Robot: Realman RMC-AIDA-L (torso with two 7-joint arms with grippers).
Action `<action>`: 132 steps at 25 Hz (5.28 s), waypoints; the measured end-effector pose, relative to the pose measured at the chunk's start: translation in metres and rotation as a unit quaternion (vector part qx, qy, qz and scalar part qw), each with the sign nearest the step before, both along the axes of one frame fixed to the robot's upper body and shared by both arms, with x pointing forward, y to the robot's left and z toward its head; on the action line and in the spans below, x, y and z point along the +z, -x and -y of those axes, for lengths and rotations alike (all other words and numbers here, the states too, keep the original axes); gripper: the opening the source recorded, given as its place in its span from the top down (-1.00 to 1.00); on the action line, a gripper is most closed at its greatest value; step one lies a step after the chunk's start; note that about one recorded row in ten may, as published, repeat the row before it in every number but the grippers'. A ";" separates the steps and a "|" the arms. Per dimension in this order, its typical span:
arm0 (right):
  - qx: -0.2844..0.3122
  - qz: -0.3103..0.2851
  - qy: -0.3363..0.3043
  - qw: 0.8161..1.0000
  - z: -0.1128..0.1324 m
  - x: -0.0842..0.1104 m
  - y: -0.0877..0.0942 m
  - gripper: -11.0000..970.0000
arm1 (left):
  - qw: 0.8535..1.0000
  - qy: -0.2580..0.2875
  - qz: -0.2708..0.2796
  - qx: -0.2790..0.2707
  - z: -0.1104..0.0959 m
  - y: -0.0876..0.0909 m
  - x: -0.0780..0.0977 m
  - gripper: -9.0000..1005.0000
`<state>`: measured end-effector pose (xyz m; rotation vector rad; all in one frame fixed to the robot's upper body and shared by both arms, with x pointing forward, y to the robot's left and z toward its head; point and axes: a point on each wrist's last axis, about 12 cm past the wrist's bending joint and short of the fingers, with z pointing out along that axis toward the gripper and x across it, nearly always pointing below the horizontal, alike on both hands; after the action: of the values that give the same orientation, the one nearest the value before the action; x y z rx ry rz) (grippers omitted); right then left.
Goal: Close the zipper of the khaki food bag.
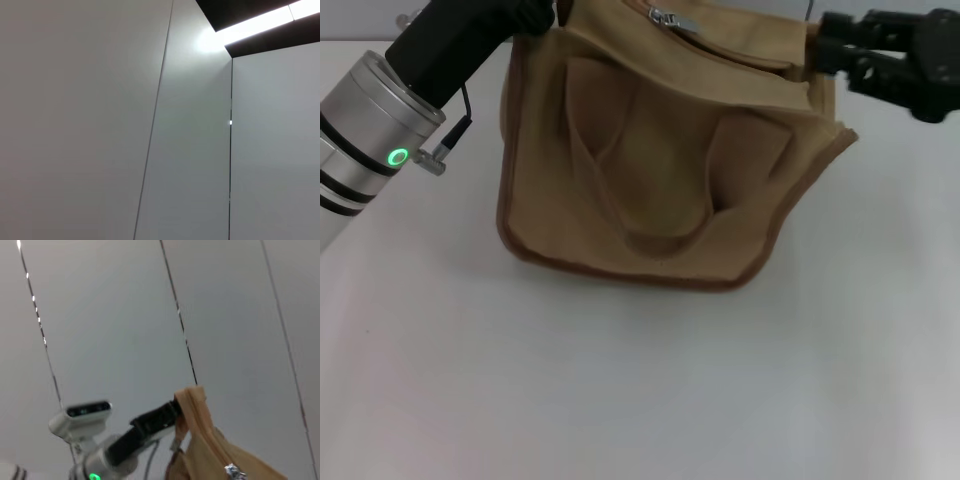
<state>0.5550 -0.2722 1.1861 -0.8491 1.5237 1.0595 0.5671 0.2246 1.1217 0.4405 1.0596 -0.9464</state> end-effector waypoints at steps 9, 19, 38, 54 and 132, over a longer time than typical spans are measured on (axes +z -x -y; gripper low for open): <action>-0.033 0.031 0.060 0.997 -0.037 0.007 -0.031 0.17 | 1.000 0.006 0.001 -0.009 0.002 0.004 -0.001 0.73; 0.007 0.056 0.097 0.994 -0.064 0.005 -0.032 0.18 | 1.000 0.006 0.000 -0.009 0.001 0.006 -0.002 0.73; 0.012 0.023 0.092 0.995 -0.069 -0.004 -0.030 0.17 | 1.000 0.005 0.008 -0.016 0.004 0.005 0.000 0.72; -0.011 -0.003 0.088 0.996 -0.073 -0.011 -0.040 0.18 | 1.000 0.004 0.025 -0.005 0.004 0.004 0.003 0.71; 0.016 0.024 0.069 0.997 -0.086 -0.016 -0.035 0.97 | 1.000 0.020 0.002 0.012 -0.010 0.020 -0.011 0.68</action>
<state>0.5897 -0.1867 1.1703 -0.9905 1.5598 0.9586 0.5472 0.2346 1.1105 0.3952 1.0392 -0.9439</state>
